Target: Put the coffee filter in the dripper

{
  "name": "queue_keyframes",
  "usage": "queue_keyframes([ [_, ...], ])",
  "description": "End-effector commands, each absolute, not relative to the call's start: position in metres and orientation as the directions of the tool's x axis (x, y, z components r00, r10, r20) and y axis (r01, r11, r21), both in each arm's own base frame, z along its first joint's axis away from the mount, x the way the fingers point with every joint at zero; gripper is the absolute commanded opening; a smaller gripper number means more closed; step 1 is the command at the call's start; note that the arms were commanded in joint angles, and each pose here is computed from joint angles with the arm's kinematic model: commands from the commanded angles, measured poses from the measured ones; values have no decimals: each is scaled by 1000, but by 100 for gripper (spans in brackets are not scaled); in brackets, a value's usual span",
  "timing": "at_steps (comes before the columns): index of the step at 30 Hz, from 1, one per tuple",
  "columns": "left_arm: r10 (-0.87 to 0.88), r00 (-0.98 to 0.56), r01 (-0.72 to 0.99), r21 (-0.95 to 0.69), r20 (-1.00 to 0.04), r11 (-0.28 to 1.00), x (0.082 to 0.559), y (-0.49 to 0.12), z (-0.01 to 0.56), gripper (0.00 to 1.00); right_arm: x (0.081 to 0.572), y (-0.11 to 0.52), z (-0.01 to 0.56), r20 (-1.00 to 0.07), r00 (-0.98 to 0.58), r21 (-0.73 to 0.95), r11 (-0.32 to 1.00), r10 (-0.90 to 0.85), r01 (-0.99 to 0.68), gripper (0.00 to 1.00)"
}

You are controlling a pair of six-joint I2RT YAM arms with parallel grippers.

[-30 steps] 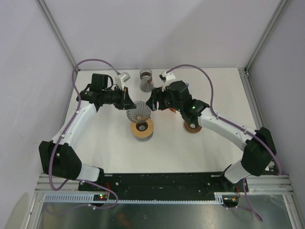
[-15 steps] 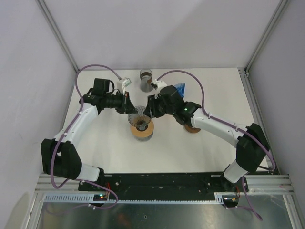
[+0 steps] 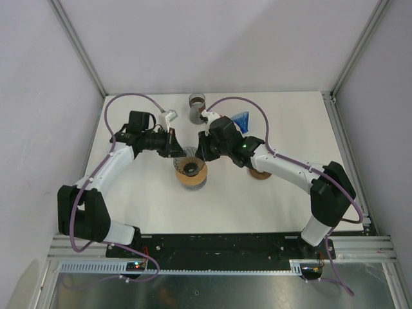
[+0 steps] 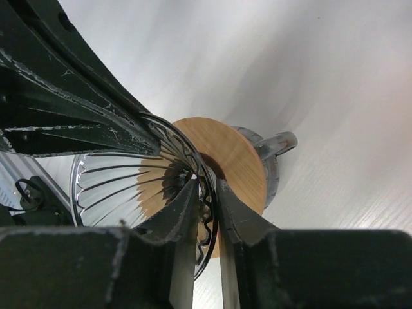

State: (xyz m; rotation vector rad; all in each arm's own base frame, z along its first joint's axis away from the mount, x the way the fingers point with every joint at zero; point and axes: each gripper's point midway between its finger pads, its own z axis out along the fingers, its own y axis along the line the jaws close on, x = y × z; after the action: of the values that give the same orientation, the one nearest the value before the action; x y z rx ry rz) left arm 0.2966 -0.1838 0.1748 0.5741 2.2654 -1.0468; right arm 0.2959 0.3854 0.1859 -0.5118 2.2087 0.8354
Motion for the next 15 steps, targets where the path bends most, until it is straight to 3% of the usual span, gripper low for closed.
queue_keyframes([
  [1, 122, -745, 571, -533, -656, 625, 305, -181, 169, 0, 300, 395, 202, -754, -651, 409, 709, -93, -574, 20],
  [9, 175, -709, 608, -467, -683, 642, 299, -179, 156, 0, 298, 399, 176, -725, -674, 391, 721, -142, -572, 13],
  [15, 199, -706, 606, -434, -680, 667, 299, -173, 141, 0, 295, 401, 170, -731, -662, 358, 732, -167, -580, 22],
])
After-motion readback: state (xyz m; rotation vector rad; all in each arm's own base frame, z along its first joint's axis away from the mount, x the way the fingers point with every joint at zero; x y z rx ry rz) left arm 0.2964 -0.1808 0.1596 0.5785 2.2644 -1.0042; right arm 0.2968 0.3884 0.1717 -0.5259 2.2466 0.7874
